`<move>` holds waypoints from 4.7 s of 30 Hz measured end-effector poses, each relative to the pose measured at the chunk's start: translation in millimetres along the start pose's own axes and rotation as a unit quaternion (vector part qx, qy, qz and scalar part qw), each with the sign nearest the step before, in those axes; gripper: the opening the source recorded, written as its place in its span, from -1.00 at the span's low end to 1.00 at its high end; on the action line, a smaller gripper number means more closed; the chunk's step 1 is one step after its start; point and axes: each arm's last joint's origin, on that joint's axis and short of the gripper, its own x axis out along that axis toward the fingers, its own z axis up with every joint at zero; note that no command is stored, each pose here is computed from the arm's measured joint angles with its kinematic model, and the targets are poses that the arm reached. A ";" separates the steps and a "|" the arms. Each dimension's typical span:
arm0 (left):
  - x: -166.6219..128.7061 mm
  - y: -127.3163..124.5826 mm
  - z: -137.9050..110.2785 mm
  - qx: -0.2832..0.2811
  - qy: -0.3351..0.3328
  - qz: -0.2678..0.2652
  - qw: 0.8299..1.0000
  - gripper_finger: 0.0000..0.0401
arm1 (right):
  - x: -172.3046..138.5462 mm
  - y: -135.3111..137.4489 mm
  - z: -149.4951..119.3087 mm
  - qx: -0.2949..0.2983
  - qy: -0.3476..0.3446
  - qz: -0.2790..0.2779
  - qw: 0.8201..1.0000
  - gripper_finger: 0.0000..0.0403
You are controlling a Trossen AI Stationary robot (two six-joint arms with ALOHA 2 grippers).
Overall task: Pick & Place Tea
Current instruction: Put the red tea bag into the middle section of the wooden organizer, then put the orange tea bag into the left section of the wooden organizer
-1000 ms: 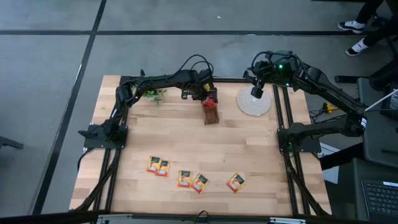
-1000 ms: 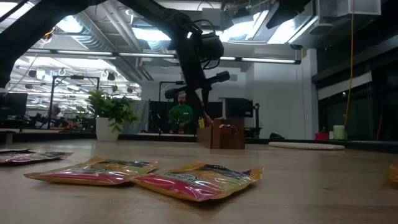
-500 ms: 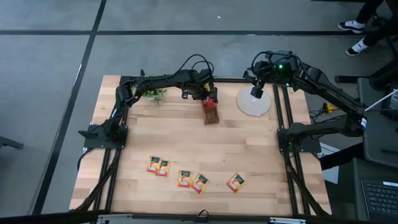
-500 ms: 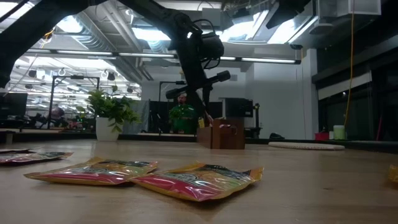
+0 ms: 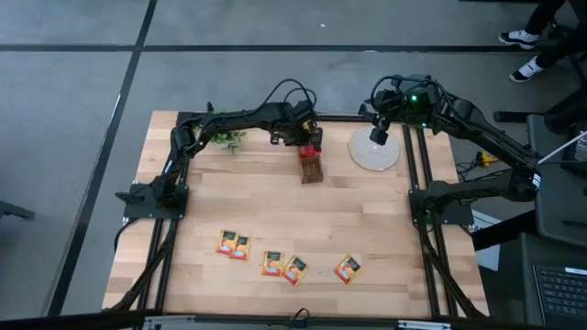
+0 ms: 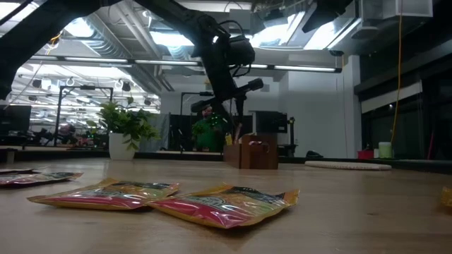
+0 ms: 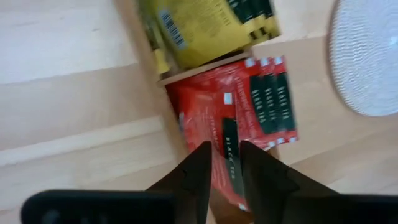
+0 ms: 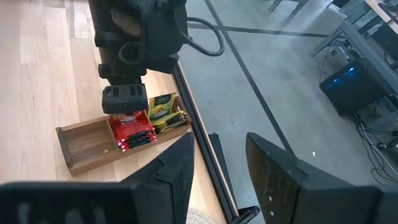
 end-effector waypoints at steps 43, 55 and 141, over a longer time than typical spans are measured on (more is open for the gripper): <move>-107.7 -63.5 -165.8 0.237 -0.156 -0.030 0.959 -0.48 | -4.3 31.7 -7.7 0.082 0.031 0.220 0.971 -0.27; -127.8 -65.5 -241.5 0.364 -0.091 -0.071 0.924 -0.48 | -7.8 45.7 -3.3 0.121 0.043 0.230 0.965 -0.27; -120.7 202.9 -331.3 0.532 0.101 -0.023 0.841 -0.46 | 58.6 275.7 45.5 0.210 0.061 0.408 0.886 -0.27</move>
